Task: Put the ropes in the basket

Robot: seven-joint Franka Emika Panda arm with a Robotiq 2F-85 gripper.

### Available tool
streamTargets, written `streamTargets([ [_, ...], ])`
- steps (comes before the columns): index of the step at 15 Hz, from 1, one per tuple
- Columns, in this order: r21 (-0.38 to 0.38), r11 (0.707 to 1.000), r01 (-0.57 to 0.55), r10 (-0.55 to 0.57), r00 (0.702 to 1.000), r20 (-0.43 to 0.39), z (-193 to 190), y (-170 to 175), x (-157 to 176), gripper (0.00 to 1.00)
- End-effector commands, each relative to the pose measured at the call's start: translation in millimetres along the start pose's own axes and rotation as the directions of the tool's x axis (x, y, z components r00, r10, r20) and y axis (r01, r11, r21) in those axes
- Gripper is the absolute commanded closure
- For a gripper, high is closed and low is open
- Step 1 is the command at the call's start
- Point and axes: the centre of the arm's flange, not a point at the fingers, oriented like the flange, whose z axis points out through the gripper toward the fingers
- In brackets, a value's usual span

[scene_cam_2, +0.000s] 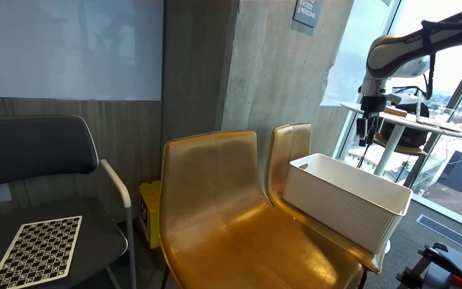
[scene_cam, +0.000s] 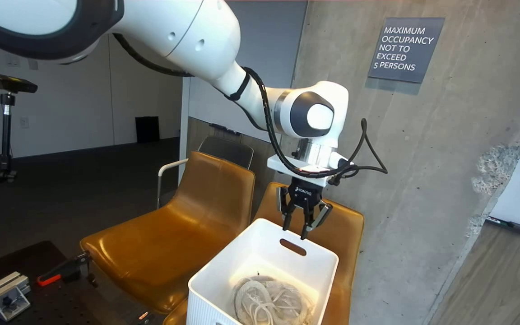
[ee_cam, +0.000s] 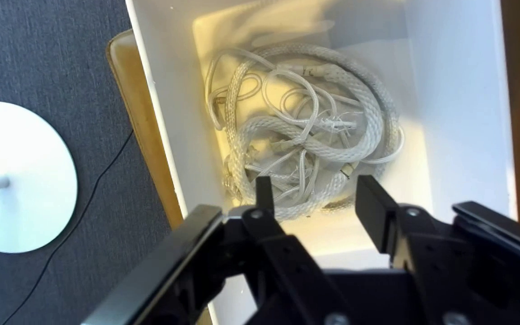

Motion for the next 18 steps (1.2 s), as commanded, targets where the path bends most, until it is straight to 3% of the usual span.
streamTargets([
  [1,0.011,1.0,-0.006,0.006,0.999,-0.033,-5.9,-5.7,-18.1,0.16],
  [3,0.004,1.0,0.008,-0.008,0.999,-0.035,-4.5,-11.3,-22.2,0.02],
  [4,0.0,1.0,0.011,-0.011,0.999,-0.039,-2.8,-14.1,-24.1,0.0],
  [11,0.0,1.0,-0.001,0.001,0.999,-0.054,6.1,-37.4,-40.4,0.0],
  [12,-0.003,1.0,0.015,-0.015,0.999,-0.033,10.2,-24.8,-18.7,0.0],
  [18,0.0,1.0,0.01,-0.01,0.999,-0.03,10.1,-32.4,-25.5,0.0],
])
